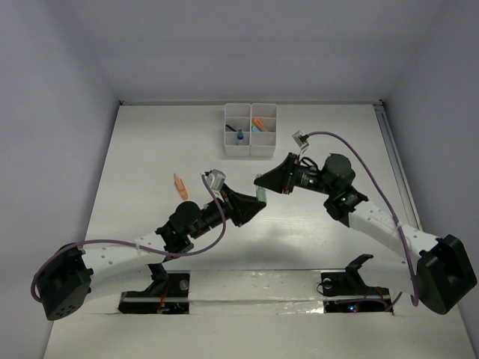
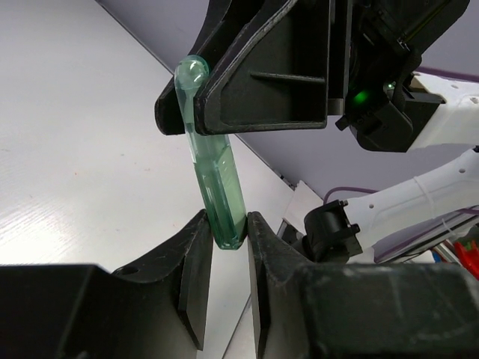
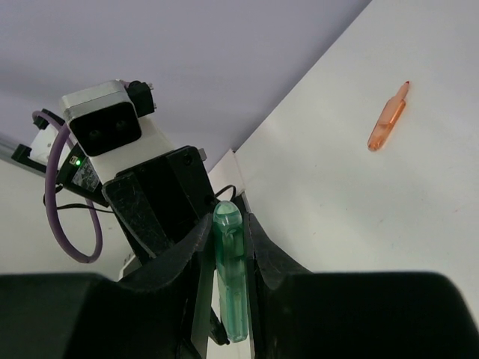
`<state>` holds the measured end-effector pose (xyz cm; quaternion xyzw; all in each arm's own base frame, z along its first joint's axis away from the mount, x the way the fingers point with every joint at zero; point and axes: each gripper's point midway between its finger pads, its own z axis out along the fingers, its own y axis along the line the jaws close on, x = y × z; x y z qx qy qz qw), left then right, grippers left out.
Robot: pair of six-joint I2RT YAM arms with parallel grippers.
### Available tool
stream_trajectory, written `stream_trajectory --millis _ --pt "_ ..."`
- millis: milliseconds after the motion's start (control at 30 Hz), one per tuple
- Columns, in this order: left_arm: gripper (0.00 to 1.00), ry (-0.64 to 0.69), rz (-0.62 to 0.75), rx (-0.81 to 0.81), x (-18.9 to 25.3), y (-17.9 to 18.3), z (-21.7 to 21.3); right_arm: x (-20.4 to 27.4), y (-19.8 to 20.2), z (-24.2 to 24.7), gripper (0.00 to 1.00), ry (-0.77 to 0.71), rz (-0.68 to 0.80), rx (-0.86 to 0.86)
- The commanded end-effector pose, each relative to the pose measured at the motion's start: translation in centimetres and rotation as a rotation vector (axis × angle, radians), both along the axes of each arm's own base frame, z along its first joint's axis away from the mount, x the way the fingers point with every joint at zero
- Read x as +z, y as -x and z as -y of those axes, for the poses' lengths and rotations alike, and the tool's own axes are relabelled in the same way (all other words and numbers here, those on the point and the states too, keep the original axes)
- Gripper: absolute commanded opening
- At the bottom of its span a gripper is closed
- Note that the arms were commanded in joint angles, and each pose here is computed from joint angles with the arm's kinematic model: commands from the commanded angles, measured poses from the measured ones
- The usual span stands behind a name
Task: Sort the stationery into containers
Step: Close the pen cap on the pen.
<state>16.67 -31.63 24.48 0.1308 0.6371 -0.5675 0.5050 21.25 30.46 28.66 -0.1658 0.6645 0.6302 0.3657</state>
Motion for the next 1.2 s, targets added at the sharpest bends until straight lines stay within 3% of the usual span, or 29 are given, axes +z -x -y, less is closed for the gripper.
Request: stream_trajectory --millis 0,467,1167 --pt "0.0 0.188 0.095 0.014 5.9 0.0 -0.9 -1.2 0.8 0.2 0.0 0.02 0.024 0.034" --pt "0.0 0.327 0.111 0.13 11.9 -2.9 -4.1 -6.7 3.9 1.2 0.0 0.112 0.06 0.035" --pt "0.0 0.436 0.205 0.07 18.1 -4.1 -3.9 -16.3 9.7 0.0 0.0 0.26 -0.06 0.092"
